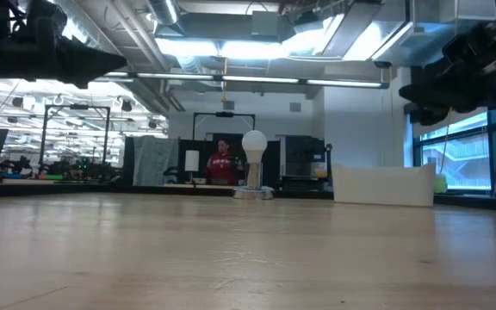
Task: Pick & Place Markers
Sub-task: Return to Home Position
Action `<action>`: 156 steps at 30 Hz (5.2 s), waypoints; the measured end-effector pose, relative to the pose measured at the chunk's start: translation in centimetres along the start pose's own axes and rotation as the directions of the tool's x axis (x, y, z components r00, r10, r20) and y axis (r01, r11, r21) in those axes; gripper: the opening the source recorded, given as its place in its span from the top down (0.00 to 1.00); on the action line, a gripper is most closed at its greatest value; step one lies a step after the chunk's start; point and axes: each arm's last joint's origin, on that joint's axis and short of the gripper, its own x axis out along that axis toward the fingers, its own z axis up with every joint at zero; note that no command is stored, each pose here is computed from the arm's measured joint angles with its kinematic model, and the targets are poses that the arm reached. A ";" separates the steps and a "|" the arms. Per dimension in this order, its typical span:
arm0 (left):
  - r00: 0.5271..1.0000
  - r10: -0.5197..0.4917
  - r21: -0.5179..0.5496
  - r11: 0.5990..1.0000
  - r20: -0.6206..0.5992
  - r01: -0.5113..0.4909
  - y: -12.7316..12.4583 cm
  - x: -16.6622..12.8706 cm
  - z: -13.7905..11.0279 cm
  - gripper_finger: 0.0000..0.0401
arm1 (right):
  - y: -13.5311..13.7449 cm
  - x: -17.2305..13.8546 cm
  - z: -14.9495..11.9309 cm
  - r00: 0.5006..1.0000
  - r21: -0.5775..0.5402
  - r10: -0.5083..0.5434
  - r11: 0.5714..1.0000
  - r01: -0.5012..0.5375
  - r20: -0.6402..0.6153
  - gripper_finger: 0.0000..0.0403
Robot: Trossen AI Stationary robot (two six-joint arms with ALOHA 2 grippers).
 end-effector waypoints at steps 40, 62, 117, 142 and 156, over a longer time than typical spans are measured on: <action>0.979 -0.046 -0.216 0.976 -0.198 0.002 -0.3 0.1 -2.1 0.97 | -0.3 -0.1 -0.3 0.993 0.029 -0.115 0.993 0.116 -0.029 0.98; 0.979 -0.044 -0.216 0.976 -0.198 0.001 -0.3 0.1 -2.1 0.97 | -0.3 -0.1 -0.3 0.993 -0.055 -0.114 0.992 0.113 -0.028 0.98; 0.979 -0.044 -0.216 0.976 -0.199 0.000 -0.3 0.1 -2.1 0.98 | -0.3 -0.1 -0.3 0.993 -0.055 -0.114 0.992 0.113 -0.028 0.98; 0.979 -0.044 -0.216 0.976 -0.199 0.000 -0.3 0.1 -2.1 0.97 | -0.3 -0.1 -0.3 0.993 -0.055 -0.114 0.992 0.113 -0.028 0.98; 0.979 -0.044 -0.216 0.976 -0.199 0.000 -0.3 0.1 -2.1 0.98 | -0.3 -0.1 -0.3 0.993 -0.055 -0.114 0.992 0.113 -0.028 0.98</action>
